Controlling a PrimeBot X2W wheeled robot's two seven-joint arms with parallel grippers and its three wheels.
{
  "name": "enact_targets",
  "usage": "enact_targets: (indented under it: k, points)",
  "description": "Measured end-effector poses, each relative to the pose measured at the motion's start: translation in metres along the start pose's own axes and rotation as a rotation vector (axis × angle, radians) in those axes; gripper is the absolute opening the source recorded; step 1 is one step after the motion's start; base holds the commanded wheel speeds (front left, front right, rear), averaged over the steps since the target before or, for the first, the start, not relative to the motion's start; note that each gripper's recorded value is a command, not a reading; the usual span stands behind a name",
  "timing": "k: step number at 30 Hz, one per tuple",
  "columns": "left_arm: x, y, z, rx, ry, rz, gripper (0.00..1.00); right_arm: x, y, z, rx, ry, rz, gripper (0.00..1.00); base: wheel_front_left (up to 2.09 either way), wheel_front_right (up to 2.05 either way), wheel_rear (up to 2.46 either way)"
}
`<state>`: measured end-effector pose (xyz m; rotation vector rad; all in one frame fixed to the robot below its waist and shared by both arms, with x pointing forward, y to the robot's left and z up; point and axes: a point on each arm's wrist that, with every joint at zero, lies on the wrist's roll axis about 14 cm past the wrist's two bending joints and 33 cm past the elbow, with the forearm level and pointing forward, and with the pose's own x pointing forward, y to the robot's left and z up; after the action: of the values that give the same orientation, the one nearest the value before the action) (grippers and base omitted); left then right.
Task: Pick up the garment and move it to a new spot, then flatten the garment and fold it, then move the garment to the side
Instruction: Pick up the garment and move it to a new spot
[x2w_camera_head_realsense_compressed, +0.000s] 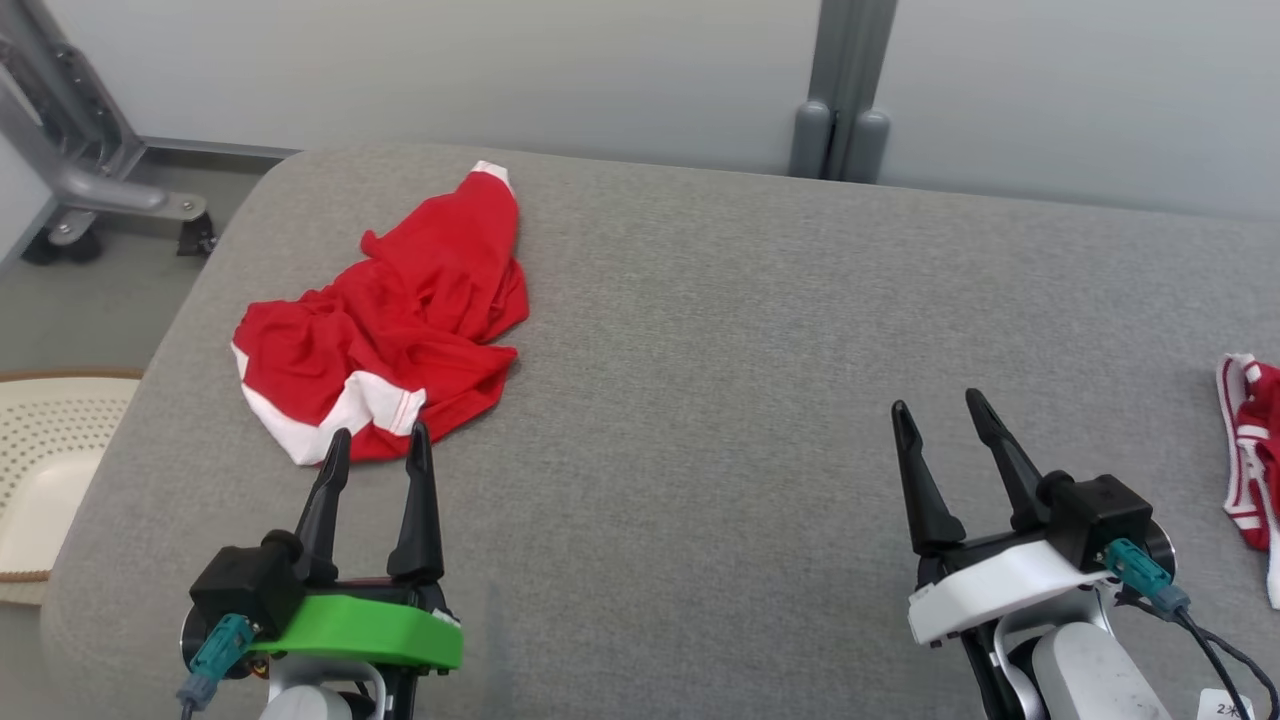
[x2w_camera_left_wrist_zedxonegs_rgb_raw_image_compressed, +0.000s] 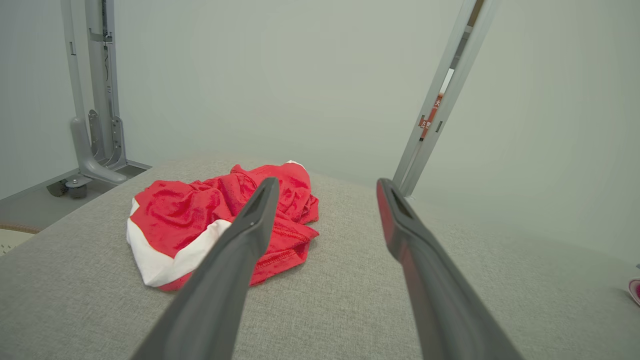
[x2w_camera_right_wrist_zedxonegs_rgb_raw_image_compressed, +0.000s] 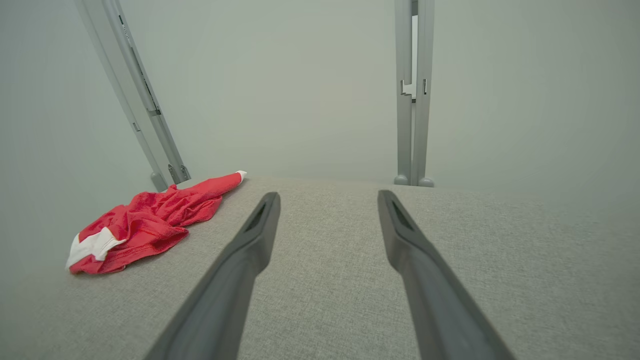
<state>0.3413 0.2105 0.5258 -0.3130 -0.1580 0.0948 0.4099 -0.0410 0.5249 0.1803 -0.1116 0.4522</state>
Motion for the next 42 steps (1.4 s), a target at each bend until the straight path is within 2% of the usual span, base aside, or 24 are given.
enact_targets:
  k: [10, 18, 31, 34, 42]
  points:
    - [-0.027, 0.041, 0.020, 0.026, -0.050, 0.136, 1.00, 0.018, 0.058, -0.017, 0.041, 0.043, 0.172, 1.00, 0.00, 0.00, 0.00]
    - [-0.040, 0.059, 0.027, 0.037, -0.067, 0.199, 1.00, 0.025, 0.080, -0.023, 0.053, 0.057, 0.236, 1.00, 0.00, 0.00, 0.00]
    - [-0.016, 0.078, 0.021, 0.084, -0.032, 0.231, 1.00, 0.044, 0.066, -0.031, 0.042, 0.052, 0.218, 1.00, 0.00, 0.00, 0.00]
    - [-0.009, 0.088, -0.011, 0.107, 0.090, 0.231, 1.00, 0.054, 0.058, -0.031, 0.026, 0.035, 0.203, 1.00, 0.00, 0.00, 0.00]
    - [0.055, 0.110, -0.041, 0.221, 0.306, 0.178, 1.00, 0.084, 0.017, -0.025, -0.026, -0.035, 0.130, 1.00, 0.00, 0.00, 0.00]
